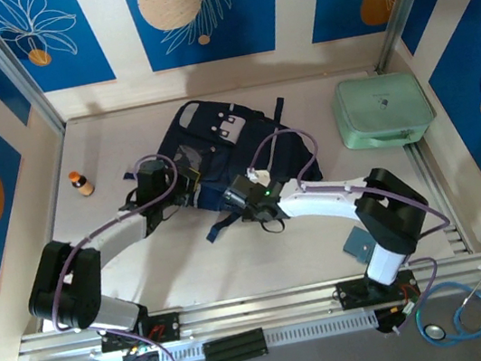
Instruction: Pack books, pencil case, and school supplies into a backpack
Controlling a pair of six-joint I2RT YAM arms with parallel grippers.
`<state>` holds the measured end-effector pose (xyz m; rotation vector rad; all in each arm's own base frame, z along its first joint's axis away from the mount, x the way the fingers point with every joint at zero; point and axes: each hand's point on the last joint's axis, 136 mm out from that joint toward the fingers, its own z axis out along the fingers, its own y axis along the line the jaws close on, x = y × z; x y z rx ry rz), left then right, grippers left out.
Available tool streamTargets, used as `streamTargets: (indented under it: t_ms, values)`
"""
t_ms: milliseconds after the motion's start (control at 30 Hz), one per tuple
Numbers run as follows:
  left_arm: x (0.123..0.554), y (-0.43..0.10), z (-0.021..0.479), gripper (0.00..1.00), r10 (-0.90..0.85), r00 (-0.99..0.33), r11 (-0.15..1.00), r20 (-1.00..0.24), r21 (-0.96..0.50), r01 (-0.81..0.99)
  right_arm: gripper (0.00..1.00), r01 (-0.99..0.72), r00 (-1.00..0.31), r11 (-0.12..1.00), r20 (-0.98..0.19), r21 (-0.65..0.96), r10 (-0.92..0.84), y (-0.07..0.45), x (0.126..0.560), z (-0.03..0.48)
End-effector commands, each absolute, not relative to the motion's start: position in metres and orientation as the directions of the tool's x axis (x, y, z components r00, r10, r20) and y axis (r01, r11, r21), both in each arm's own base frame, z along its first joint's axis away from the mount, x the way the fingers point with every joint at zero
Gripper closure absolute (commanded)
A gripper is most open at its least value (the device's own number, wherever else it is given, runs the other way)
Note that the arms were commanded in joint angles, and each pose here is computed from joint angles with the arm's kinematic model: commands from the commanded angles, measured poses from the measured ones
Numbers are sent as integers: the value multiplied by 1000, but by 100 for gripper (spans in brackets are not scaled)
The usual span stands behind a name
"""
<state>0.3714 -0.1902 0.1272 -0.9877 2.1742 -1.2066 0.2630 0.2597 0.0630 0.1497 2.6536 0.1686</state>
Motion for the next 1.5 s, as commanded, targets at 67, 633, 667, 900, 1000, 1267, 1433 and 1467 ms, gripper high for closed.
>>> streamTargets:
  t_ms: [67,633,667,900,1000,1267,1433,1467]
  values:
    - [383,-174,149,100,-761,-637,396,-120,-864,-310,85,175,-877,978,-470,-113,103,168,251,57]
    - [388,-180,145,100,-735,-668,411,-116,-859,-304,63,-98,-879,994,-472,53,-61,214,272,58]
    - [388,-180,145,100,-735,-667,411,-117,-861,-301,63,-100,-877,993,-476,57,-61,215,273,59]
    - [389,-181,144,100,-736,-668,405,-110,-862,-303,76,-44,-867,999,-497,20,-28,209,282,60]
    - [389,-180,143,100,-737,-666,410,-115,-859,-305,84,-10,-867,1000,-498,-2,-10,202,282,58]
    - [391,-165,134,100,-734,-664,450,-142,-834,-320,93,116,-842,990,-537,-85,53,148,271,59]
    - [397,-160,131,100,-728,-667,471,-160,-823,-318,95,190,-832,980,-539,-63,127,122,270,70]
    - [399,-160,132,100,-724,-670,478,-166,-821,-313,95,180,-829,982,-546,-56,121,123,272,75]
